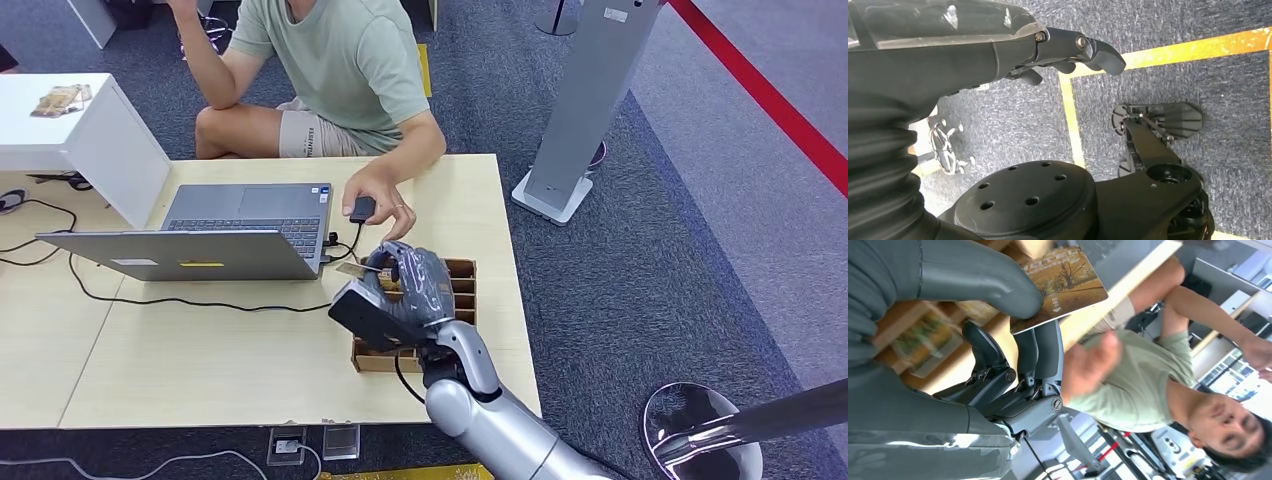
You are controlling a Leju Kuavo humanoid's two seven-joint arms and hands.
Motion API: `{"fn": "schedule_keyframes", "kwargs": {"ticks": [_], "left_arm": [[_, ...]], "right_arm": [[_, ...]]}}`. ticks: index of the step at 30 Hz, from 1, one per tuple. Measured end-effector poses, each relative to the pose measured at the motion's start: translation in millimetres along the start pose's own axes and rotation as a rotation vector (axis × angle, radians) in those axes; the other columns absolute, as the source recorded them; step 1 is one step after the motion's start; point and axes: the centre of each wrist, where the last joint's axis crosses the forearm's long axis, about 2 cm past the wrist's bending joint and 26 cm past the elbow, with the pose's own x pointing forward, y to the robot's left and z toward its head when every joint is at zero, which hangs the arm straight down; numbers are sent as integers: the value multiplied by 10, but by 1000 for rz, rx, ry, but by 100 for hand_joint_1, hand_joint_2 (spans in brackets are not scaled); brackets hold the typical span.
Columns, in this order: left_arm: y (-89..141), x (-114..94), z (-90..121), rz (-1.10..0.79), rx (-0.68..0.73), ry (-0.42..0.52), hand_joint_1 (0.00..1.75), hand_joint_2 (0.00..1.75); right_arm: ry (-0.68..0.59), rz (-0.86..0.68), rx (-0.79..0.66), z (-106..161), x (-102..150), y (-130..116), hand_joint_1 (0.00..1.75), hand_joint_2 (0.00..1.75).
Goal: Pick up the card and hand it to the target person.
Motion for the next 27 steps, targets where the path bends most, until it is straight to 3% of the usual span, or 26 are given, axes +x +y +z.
{"fn": "schedule_keyframes", "kwargs": {"ticks": [7, 16, 20, 27], "left_arm": [[-6, 13, 0, -34, -1, 5, 0, 175], [-11, 36, 0, -63, -1, 22, 0, 175], [-14, 48, 0, -73, -4, 18, 0, 175], [-18, 69, 0, -79, -15, -2, 0, 175]], "right_arm": [[64, 107, 11, -610, -57, -98, 162, 175], [132, 221, 12, -698, -241, -58, 162, 175], [144, 245, 23, -705, -264, -36, 0, 175], [148, 268, 25, -689, -302, -4, 0, 175]]}}
